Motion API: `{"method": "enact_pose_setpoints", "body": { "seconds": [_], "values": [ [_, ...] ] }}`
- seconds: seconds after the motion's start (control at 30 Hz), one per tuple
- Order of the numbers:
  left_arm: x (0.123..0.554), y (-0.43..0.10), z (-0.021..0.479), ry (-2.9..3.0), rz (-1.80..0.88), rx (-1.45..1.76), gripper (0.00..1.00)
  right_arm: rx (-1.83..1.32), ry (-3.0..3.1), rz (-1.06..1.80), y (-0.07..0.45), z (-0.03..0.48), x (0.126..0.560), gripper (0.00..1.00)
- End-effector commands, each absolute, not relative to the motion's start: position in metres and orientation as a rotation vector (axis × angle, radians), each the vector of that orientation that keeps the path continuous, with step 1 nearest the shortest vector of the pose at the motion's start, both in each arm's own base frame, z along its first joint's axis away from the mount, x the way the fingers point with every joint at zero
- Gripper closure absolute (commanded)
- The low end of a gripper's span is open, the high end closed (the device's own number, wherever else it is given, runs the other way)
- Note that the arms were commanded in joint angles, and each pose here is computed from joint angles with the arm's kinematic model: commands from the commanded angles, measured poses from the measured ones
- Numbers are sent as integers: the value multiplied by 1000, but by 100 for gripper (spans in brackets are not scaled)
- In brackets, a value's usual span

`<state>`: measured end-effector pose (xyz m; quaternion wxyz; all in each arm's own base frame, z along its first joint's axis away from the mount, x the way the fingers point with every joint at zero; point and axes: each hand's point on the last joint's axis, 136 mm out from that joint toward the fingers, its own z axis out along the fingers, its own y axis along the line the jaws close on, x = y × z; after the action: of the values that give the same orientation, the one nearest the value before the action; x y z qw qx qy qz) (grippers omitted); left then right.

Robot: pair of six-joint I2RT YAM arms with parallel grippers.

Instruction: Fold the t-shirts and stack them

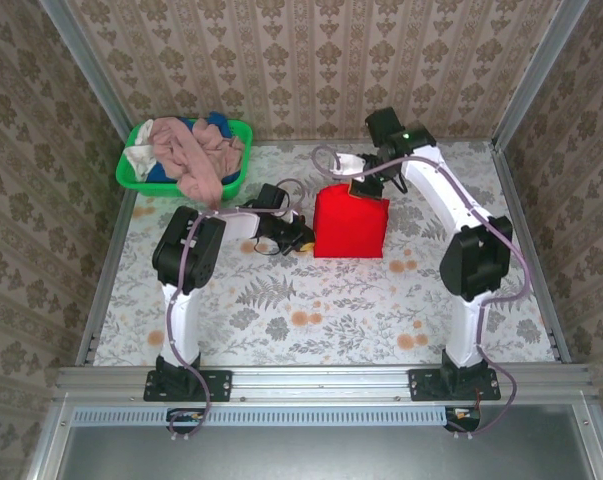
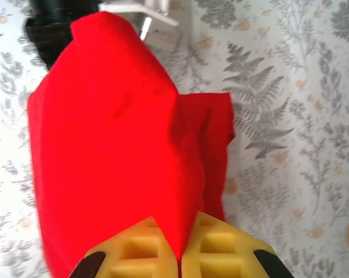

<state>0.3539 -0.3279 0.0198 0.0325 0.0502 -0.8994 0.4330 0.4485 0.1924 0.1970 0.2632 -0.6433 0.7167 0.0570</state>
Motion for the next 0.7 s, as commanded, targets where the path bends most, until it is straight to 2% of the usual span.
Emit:
{"method": "enact_pose_setpoints", "body": {
  "seconds": [0.0,0.33,0.67],
  "values": [
    [330,-297,-66,-2809,985,262,100,-1797,1915,248,199,180,460,100],
    [333,-298,-58,-2788,1015,238,100,-1808,2115,254,187,101,499,100],
    [334,-297,-55,-2804,1015,253,100,-1772,2292,253,167,80,485,100]
  ]
}}
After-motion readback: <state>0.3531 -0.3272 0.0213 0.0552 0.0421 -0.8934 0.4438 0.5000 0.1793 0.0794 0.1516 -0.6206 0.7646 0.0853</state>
